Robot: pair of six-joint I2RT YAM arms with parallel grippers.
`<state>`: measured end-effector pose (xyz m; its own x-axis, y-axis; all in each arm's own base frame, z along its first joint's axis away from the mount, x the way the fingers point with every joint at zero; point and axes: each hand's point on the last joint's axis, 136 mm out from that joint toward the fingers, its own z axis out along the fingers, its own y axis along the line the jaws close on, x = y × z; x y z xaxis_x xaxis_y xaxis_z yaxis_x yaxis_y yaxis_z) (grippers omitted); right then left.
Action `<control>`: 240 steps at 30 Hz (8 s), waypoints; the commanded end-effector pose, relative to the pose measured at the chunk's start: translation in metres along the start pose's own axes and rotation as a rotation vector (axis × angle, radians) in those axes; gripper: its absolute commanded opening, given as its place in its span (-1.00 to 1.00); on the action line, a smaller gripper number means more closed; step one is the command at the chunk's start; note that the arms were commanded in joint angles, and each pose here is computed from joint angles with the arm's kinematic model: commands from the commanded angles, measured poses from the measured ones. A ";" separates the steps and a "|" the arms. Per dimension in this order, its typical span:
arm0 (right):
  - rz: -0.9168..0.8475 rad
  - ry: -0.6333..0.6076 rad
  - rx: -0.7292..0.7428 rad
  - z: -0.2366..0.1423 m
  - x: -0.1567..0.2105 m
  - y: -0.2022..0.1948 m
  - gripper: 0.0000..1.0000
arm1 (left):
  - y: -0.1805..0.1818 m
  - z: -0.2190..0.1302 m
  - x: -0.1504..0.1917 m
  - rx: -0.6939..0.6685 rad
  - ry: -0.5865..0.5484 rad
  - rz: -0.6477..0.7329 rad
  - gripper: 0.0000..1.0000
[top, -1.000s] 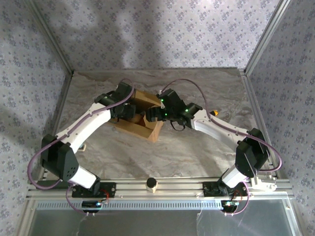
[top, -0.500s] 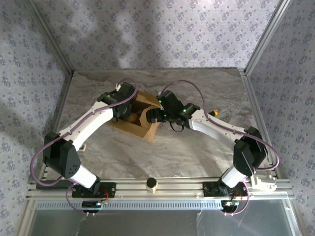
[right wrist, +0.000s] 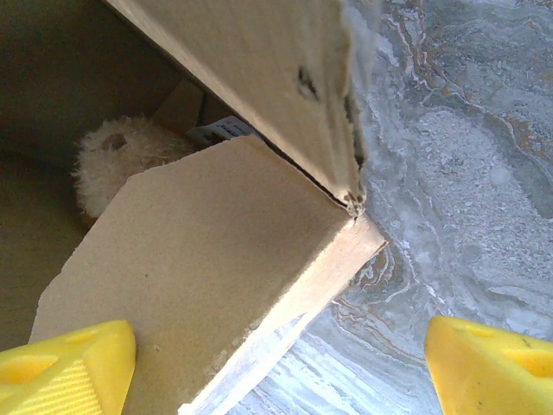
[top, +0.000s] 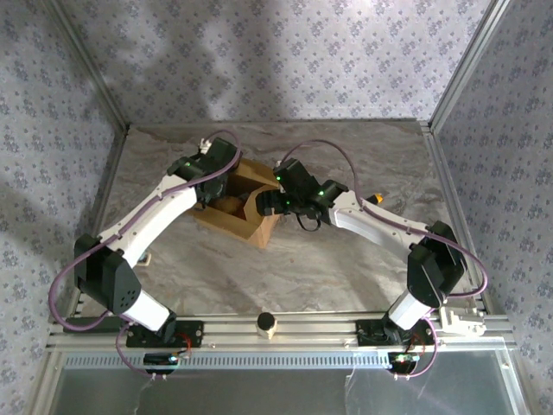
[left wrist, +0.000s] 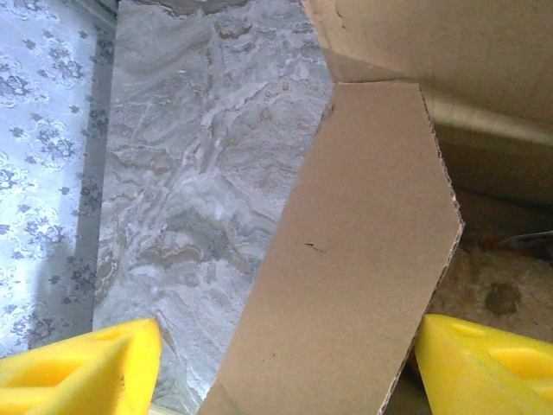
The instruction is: Unpack the express box
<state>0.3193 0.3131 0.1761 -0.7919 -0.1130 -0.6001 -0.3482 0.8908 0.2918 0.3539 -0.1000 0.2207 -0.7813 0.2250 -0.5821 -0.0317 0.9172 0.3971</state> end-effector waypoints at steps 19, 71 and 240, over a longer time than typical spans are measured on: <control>-0.012 0.036 0.042 -0.004 0.005 -0.007 0.74 | 0.079 0.013 0.000 -0.118 0.054 -0.158 0.56; -0.232 0.033 0.561 -0.045 -0.002 -0.019 1.00 | 0.014 0.019 0.112 0.177 0.344 -0.352 0.56; -0.019 0.011 0.025 0.039 -0.079 0.028 -1.00 | 0.008 -0.009 0.029 0.422 0.090 -0.525 0.59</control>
<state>0.3933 0.3593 0.1406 -0.8460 -0.1528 -0.5108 -0.3027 0.9263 0.2243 0.3207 -0.0860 0.2165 -0.7801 -0.2838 -0.5576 -0.1880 0.9563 -0.2237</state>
